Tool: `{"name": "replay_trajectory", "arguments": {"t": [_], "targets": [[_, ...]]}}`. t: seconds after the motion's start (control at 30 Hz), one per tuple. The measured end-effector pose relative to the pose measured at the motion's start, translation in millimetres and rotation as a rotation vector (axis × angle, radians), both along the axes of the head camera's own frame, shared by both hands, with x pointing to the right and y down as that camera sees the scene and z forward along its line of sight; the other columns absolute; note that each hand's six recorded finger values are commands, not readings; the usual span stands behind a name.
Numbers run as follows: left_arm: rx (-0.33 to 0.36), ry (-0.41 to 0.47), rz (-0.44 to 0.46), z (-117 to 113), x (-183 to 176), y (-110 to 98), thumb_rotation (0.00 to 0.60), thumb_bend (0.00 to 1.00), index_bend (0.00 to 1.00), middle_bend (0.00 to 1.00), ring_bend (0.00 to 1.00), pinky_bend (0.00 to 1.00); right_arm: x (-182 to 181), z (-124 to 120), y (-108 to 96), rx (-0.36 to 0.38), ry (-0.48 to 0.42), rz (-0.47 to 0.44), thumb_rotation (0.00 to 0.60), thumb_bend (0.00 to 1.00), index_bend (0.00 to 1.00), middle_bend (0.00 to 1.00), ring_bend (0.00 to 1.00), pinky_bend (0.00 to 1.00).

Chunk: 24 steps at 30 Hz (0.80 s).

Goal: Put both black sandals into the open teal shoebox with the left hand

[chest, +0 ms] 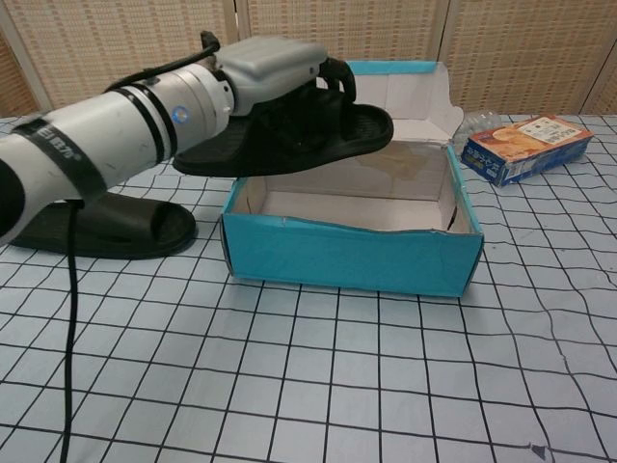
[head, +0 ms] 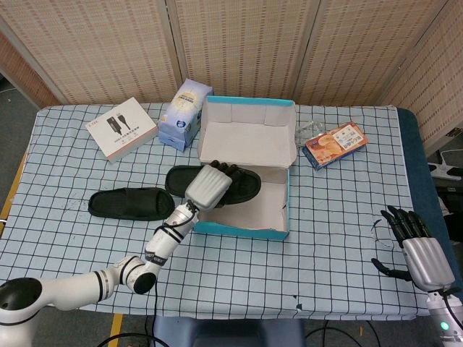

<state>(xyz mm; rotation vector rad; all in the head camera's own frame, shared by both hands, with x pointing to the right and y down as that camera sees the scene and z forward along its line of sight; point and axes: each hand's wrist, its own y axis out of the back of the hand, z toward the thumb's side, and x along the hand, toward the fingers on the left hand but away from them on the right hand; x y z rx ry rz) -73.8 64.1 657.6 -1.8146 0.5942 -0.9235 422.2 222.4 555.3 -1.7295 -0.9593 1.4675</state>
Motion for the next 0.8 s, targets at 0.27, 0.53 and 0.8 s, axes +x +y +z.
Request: {"name": "replay_trajectory", "arguments": {"t": [0.27,0.53,0.8], "targets": [[-0.006,0.032,0.051,8.2,62.9,4.6,0.6,0.48,0.41,0.58,0.52,0.61,1.0,10.9,-2.9,-0.039,0.001,0.004,0.471,0.15,0.0,0.0,0.0,0.0],[0.023,-0.01,0.065,18.5,88.1,3.0,0.6,0.48,0.41,0.58,0.52,0.62,1.4,14.5,-2.6,-0.066,-0.017,0.003,0.471,0.15,0.0,0.0,0.0,0.0],[0.106,0.014,0.048,0.9,99.8,-10.2,0.6,0.48,0.41,0.58,0.52,0.63,4.1,19.1,-3.7,-0.088,-0.017,0.01,0.471,0.15,0.0,0.0,0.0,0.0]]}}
